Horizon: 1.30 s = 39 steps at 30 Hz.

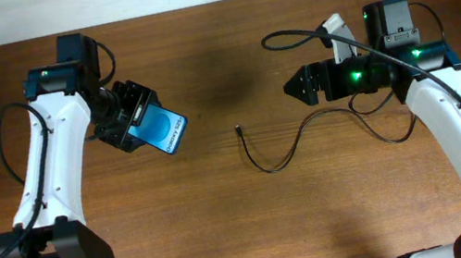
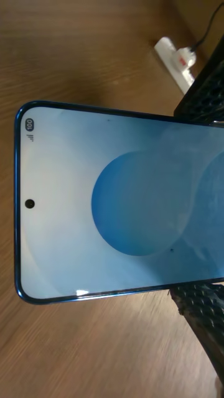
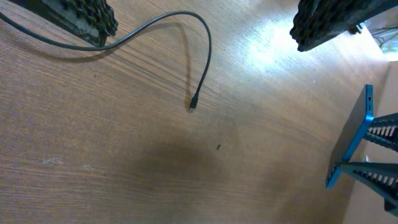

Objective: Plug charger to phone and switch on socket
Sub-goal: 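Move the right gripper toward the phone held by the left gripper, then grasp the phone's edge with the right gripper beside the left gripper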

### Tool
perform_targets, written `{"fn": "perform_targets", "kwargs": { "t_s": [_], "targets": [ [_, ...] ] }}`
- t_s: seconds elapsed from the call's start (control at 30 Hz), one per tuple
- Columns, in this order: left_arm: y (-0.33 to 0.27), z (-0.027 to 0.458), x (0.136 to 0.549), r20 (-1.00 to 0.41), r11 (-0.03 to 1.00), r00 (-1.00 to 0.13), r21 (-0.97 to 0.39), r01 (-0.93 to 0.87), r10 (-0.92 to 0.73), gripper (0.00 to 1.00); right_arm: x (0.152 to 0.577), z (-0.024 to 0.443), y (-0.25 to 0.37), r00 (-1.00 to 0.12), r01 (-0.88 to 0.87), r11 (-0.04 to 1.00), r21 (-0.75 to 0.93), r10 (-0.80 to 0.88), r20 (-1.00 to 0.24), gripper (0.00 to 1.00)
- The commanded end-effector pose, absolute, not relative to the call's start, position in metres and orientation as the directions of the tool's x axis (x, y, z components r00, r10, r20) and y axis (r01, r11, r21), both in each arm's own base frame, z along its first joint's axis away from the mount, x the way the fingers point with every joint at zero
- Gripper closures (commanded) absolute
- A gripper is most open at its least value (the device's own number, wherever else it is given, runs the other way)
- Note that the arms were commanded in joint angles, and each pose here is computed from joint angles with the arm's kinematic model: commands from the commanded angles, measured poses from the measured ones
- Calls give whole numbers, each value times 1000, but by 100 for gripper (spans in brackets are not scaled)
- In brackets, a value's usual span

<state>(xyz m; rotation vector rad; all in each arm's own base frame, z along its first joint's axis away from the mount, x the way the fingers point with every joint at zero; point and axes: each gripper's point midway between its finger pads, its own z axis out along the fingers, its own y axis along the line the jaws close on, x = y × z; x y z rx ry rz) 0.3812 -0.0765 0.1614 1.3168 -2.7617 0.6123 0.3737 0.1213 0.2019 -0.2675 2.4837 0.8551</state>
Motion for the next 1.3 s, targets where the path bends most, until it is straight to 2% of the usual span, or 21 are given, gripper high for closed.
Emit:
{"fn": "perform_targets", "kwargs": {
  "t_s": [0.0,0.17,0.43,0.5,0.6,0.93,1.0,1.17,1.27],
  "targets": [
    [-85,181,377,187,568,-672,-404,-717,-716,100,377,206,123,-850,-346,785,514,-30,-527,4],
    [-88,182,379,205,542,-655,-414,-732,-727,100,377,206,125,-851,-347,783,516,-30,-525,4],
    [-107,184,389,281,335,-452,-380,-862,-846,100,386,220,157,-849,-320,750,579,45,-526,8],
    [-117,186,392,298,293,-416,-381,-877,-859,100,388,223,165,-851,-299,747,594,72,-520,13],
    [-137,190,396,305,285,-424,-409,-867,-853,100,393,222,170,-865,-184,766,616,171,-472,18],
    [-172,195,394,356,235,-393,-413,-880,-847,100,387,243,228,-860,-232,688,687,186,-476,23],
    [-177,198,397,371,233,-408,-434,-870,-834,100,382,245,239,-861,-253,679,689,168,-481,29],
    [-190,209,401,423,227,-448,-476,-850,-788,100,381,236,242,-863,-173,720,672,218,-456,39],
    [-192,210,401,428,227,-452,-479,-848,-783,100,381,235,245,-864,-170,720,673,219,-453,41]
  ]
}}
